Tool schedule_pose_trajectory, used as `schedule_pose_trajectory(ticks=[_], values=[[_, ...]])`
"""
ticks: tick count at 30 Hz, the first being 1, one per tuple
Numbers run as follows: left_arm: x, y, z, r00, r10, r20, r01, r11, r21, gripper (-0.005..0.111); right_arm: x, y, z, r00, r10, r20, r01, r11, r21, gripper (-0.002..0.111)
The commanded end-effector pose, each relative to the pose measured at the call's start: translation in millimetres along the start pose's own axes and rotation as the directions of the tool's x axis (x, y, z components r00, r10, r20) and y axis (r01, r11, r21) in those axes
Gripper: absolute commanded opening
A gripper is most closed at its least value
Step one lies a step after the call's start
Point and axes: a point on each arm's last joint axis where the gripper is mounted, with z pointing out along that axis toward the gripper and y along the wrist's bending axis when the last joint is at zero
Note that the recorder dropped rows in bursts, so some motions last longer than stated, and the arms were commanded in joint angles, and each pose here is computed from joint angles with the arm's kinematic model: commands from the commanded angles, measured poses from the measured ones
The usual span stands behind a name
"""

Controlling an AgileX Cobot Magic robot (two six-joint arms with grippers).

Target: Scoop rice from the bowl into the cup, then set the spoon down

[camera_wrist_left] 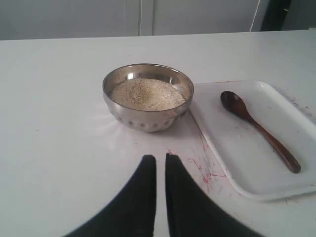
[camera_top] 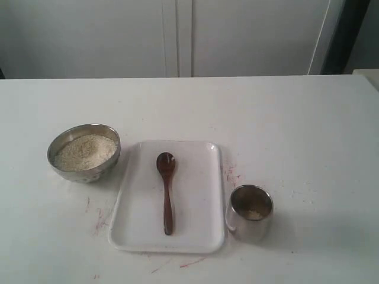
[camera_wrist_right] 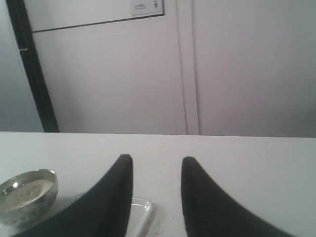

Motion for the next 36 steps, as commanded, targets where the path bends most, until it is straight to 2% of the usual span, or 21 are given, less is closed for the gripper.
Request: schedule_pose_trajectory(ticks=[1,5,8,10,20,24,28,33,36], values=[[-2,-0.8,0,1.0,-0.01,0.008,0.01,1.0,0.008,0.014,19,-7,-9,0.994,0.075,0.076,-0.079,0.996,0.047,0.032],[-2,-0.8,0,1.0,-0.01,0.008,0.01,1.0,0.008,0.014,36,-13,-15,0.973,0.175,0.148,-0.187,0.979,0.075,0.032],[-2,-0.8,0,1.0,-0.01,0.008,0.01,1.0,0.008,0.014,46,-17,-18,0.923,0.318,0.216,-0.339,0.938,0.068,0.032],[-2,-0.8,0,1.0,-0.01,0.008,0.01,1.0,0.008,0.014,49,-18,-20,0.898,0.367,0.242,-0.391,0.919,0.058,0.032],[-2,-0.8,0,1.0,-0.01,0.008,0.01,1.0,0.008,0.014,51,-19,-20,0.893,0.378,0.245,-0.403,0.914,0.056,0.032],[-2,-0.8,0,1.0,-0.01,0.008,0.01,1.0,0.008,0.014,51,-20,-20,0.92,0.303,0.249,-0.333,0.939,0.086,0.032],[-2,-0.8,0,1.0,-0.01,0.008,0.01,1.0,0.008,0.014,50,-21,-20,0.971,0.063,0.23,-0.099,0.984,0.15,0.032],[-2,-0.8,0,1.0,-0.01,0.008,0.01,1.0,0.008,0.014,47,-20,-21,0.966,0.029,0.255,-0.069,0.987,0.147,0.032],[-2,-0.8,0,1.0,-0.01,0.008,0.01,1.0,0.008,0.014,47,-20,-21,0.969,-0.039,0.243,-0.002,0.986,0.166,0.032]])
